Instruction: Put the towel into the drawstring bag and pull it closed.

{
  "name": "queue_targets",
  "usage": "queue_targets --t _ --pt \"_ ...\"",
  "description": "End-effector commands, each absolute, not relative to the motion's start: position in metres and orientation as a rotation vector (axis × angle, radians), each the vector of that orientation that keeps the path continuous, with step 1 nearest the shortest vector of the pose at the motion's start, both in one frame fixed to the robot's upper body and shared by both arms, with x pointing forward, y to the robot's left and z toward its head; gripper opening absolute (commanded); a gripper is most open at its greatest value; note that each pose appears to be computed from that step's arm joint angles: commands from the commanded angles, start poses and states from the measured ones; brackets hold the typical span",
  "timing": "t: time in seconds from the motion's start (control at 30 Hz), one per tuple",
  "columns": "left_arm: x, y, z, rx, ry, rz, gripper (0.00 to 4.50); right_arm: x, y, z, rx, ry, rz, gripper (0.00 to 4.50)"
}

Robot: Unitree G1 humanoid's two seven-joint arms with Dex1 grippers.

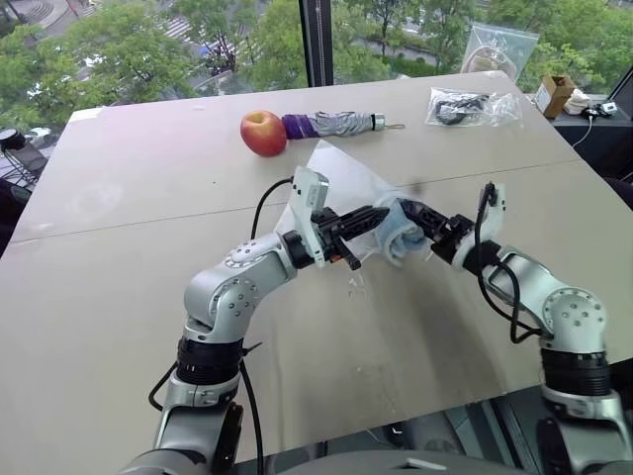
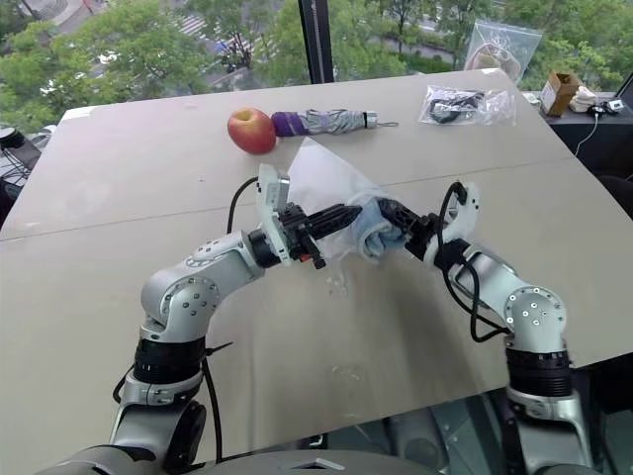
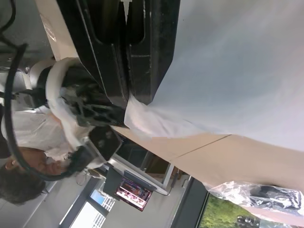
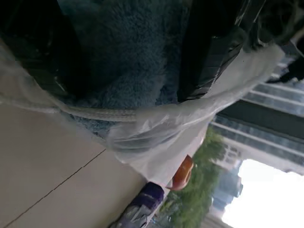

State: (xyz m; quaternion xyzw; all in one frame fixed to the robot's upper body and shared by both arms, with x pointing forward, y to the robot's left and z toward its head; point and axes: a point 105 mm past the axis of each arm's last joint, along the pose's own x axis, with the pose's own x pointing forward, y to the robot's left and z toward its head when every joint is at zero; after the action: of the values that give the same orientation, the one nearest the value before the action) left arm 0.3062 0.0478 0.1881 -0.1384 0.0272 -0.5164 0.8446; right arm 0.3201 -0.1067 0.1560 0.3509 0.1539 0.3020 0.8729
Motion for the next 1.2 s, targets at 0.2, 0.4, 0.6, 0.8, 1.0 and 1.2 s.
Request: queue_targets --t 0.2,0.4,0.6,0.8,1.0,1.2 --pt "0.303 0.046 0.199 -0.267 0.018 -1.124 0.00 0.283 -0.080 0.168 0.449 0.246 0.970 3.12" --pt "0.299 0.042 0.198 -0.262 0.030 -1.142 0.00 0.275 -0.071 0.150 0.364 0.338 1.016 3.12" --pt "0.292 0.038 0.193 -0.258 0.053 -1.172 0.00 0.279 -0.065 0.139 0.353 0.381 0.983 1.88" --pt "0.283 0.034 0.189 -0.252 0.078 -1.210 0.00 0.297 -0.054 0.149 0.418 0.317 0.913 0.02" --pt "0.276 0.030 0.188 -0.250 0.092 -1.243 0.00 0.334 -0.045 0.186 0.677 0.123 0.770 0.02" --pt "0.275 0.030 0.188 -0.248 0.089 -1.246 0.00 0.360 -0.050 0.221 1.127 -0.013 0.646 0.02"
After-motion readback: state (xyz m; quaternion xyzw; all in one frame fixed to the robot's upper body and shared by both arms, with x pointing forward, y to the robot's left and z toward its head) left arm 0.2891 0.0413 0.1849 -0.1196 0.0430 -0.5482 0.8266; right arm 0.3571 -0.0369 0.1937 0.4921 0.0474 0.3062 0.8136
